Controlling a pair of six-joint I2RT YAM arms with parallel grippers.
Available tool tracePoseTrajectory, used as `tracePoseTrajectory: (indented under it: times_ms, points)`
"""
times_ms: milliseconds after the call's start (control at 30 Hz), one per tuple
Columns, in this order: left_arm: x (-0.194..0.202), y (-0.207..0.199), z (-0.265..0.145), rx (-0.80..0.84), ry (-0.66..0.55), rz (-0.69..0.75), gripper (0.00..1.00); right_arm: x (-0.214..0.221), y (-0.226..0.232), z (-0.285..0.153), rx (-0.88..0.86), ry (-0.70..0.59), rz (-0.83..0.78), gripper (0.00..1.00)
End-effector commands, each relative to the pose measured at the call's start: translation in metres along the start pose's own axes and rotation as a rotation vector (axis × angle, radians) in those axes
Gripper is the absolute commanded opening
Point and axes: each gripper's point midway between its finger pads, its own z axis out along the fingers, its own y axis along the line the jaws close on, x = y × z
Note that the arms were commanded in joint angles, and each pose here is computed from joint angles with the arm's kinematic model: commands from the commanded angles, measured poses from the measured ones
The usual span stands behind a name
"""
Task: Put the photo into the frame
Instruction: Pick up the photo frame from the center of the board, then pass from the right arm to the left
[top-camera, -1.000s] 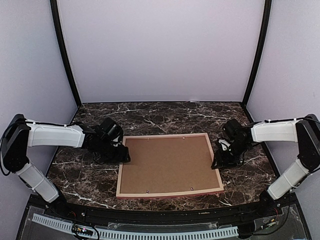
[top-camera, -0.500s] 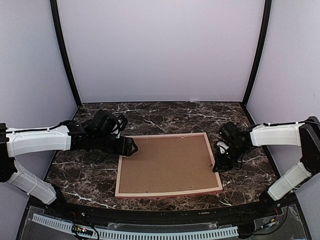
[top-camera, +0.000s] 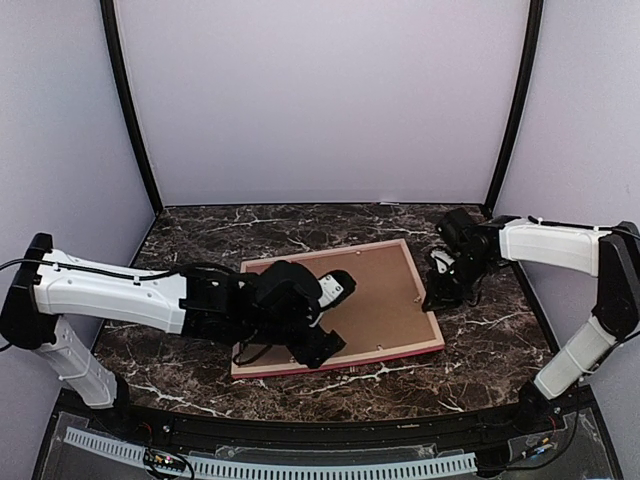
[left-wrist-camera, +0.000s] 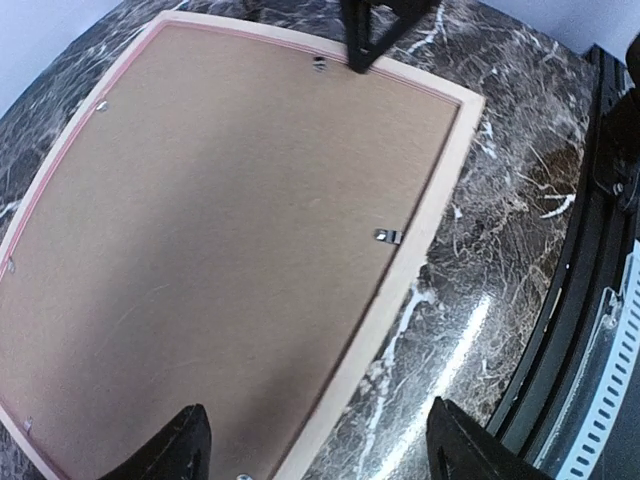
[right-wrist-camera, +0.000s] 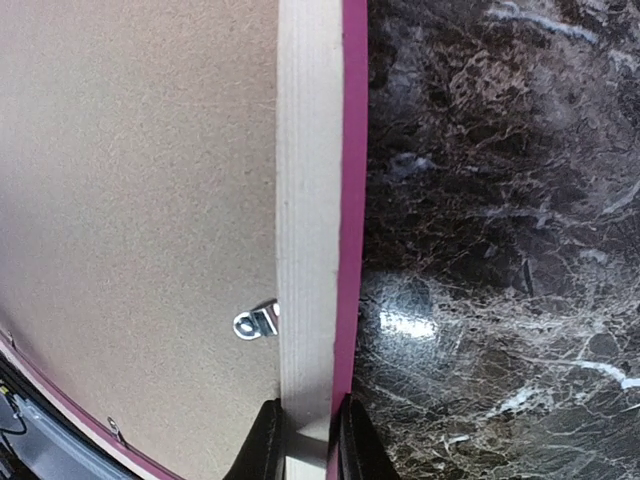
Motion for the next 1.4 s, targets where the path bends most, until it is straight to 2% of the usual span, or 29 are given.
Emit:
tracePoseTrajectory:
  times_ms: [0, 167, 267, 433, 667, 733, 867, 1067, 1233, 1367]
  points:
    - [0.008, -0.020, 0.016, -0.134, 0.063, 0.267, 0.77, -0.030, 0.033, -0.033, -0.158, -0.054, -0.039, 0.00]
    - [0.029, -0.038, 0.041, -0.232, 0.152, 0.445, 0.78, -0.031, 0.040, -0.046, -0.211, -0.028, -0.050, 0.00]
    - [0.037, -0.027, 0.046, -0.343, 0.185, 0.503, 0.78, -0.029, 0.042, -0.048, -0.229, -0.012, -0.052, 0.00]
    - [0.039, -0.010, 0.044, -0.464, 0.190, 0.528, 0.75, -0.019, 0.040, -0.043, -0.238, 0.016, -0.049, 0.00]
    - [0.046, 0.002, 0.038, -0.508, 0.189, 0.545, 0.65, -0.014, 0.038, -0.040, -0.238, 0.034, -0.049, 0.00]
    - [0.045, 0.004, 0.037, -0.517, 0.184, 0.548, 0.60, -0.014, 0.039, -0.040, -0.243, 0.035, -0.050, 0.00]
    - [0.040, 0.005, 0.032, -0.524, 0.163, 0.553, 0.43, -0.012, 0.039, -0.039, -0.245, 0.043, -0.053, 0.00]
    - [0.031, 0.005, 0.024, -0.518, 0.129, 0.554, 0.26, -0.012, 0.038, -0.037, -0.245, 0.051, -0.056, 0.01]
    - [0.021, 0.005, 0.013, -0.519, 0.120, 0.571, 0.16, -0.014, 0.038, -0.038, -0.236, 0.052, -0.061, 0.16]
    - [0.008, 0.008, 0.000, -0.533, 0.103, 0.577, 0.03, -0.021, 0.040, -0.047, -0.227, 0.029, -0.072, 0.29]
